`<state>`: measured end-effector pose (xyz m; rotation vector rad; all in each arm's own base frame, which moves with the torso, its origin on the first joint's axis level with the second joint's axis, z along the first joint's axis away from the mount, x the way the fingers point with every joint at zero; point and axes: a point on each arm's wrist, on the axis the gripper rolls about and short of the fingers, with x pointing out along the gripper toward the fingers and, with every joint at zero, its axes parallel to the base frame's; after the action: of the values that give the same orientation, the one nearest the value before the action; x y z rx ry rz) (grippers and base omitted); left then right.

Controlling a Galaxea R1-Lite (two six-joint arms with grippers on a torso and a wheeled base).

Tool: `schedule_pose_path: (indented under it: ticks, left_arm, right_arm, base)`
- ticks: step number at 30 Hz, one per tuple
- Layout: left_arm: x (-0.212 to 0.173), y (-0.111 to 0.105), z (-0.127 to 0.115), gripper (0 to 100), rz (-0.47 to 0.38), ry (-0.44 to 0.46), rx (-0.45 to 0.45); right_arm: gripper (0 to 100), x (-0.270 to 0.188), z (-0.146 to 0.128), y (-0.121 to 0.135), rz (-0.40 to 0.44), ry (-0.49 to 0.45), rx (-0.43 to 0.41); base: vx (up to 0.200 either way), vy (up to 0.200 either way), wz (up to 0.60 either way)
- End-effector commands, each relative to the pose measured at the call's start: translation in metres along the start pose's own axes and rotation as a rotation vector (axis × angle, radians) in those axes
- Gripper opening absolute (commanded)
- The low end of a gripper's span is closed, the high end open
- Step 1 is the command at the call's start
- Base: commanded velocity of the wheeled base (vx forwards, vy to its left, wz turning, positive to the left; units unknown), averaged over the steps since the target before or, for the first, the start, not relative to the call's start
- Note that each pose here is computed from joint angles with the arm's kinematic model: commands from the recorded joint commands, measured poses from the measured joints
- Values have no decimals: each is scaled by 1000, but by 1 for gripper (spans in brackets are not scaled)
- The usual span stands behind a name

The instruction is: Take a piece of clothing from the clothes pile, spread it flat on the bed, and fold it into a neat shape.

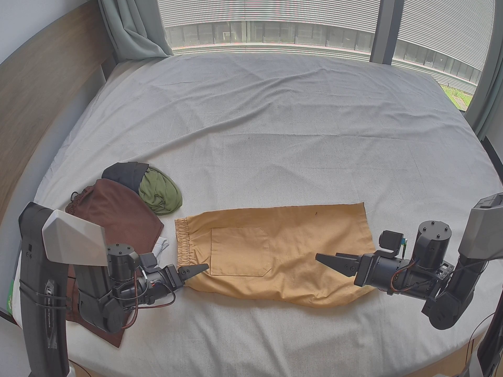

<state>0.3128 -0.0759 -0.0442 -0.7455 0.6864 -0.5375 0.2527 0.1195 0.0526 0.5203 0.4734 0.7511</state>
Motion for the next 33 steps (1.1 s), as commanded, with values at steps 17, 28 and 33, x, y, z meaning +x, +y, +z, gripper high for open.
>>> schedule_pose_path:
  ticks: [17, 28, 33]
  left_arm:
    - [8, -12, 17, 100, -23, -90, -30]
    - [9, -11, 17, 0, -22, -87, -30]
    - [9, -10, 18, 0, -20, -91, -29]
  right_arm:
    - [100, 0, -1, 0, 0, 2, 0]
    - [100, 0, 0, 0, -1, 0, 0]
    - [100, 0, -1, 0, -1, 2, 0]
  base:
    - [0, 0, 0]
    - [0, 0, 0]
    - [0, 0, 0]
